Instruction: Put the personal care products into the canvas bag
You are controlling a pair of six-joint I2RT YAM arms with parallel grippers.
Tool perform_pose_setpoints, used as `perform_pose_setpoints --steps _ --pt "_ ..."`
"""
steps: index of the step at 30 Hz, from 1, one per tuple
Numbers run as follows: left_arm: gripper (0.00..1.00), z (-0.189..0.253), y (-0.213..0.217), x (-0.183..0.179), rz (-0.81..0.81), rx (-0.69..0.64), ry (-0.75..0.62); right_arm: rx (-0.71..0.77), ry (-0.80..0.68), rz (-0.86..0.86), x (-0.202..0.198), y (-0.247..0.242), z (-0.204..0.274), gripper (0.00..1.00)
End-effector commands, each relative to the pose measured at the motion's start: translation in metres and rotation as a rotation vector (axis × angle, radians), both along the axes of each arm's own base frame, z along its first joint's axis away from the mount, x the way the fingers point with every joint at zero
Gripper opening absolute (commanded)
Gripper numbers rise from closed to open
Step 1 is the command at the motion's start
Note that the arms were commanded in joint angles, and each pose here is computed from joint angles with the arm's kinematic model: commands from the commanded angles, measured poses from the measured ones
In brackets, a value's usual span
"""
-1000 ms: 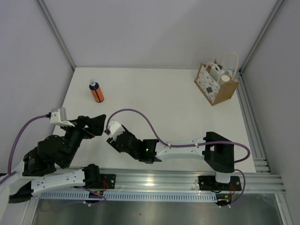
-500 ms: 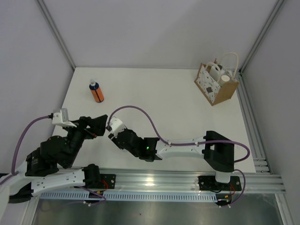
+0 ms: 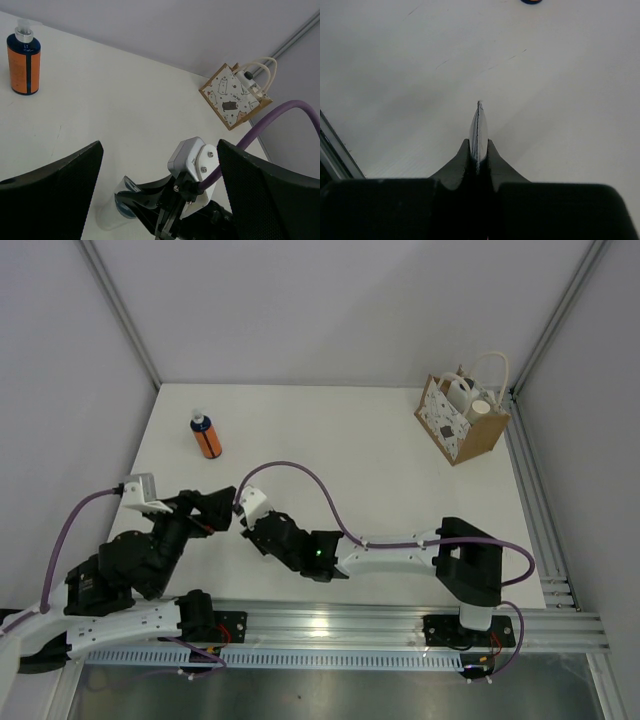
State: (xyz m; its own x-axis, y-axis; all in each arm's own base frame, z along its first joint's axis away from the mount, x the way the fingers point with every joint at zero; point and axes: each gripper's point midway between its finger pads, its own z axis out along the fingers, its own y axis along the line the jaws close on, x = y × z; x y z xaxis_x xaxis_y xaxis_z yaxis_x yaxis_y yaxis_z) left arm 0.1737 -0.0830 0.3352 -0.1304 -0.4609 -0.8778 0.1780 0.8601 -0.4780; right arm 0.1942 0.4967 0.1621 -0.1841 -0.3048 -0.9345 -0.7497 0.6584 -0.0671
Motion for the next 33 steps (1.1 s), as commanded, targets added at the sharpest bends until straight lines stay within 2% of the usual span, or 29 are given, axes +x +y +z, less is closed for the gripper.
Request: perform_pose_setpoints --steps 1,7,14,16,22,26,33 --pt "0.99 -0.002 -0.004 0.003 0.024 -0.019 0.000 -0.012 -0.012 -0.033 0.010 -0.022 0.005 0.00" --pt "0.99 -0.024 -0.032 0.009 -0.003 0.020 0.016 0.023 -0.064 -0.131 0.033 -0.106 0.054 0.00" --pt "0.99 -0.054 -0.084 0.016 -0.092 0.192 0.074 0.140 -0.131 -0.366 0.083 -0.244 0.123 0.00" --pt "0.99 -0.068 -0.098 0.017 -0.131 0.266 0.085 0.161 -0.197 -0.410 0.087 -0.279 0.151 0.00" --pt "0.99 -0.105 -0.113 0.018 -0.164 0.388 0.121 0.226 -0.329 -0.658 0.120 -0.382 0.218 0.00" --pt "0.99 -0.116 -0.119 0.015 -0.210 0.395 0.112 0.234 -0.380 -0.771 0.150 -0.431 0.255 0.00" --pt "0.99 -0.111 -0.124 0.005 -0.287 0.322 0.098 0.245 -0.423 -0.956 0.201 -0.512 0.281 0.00"
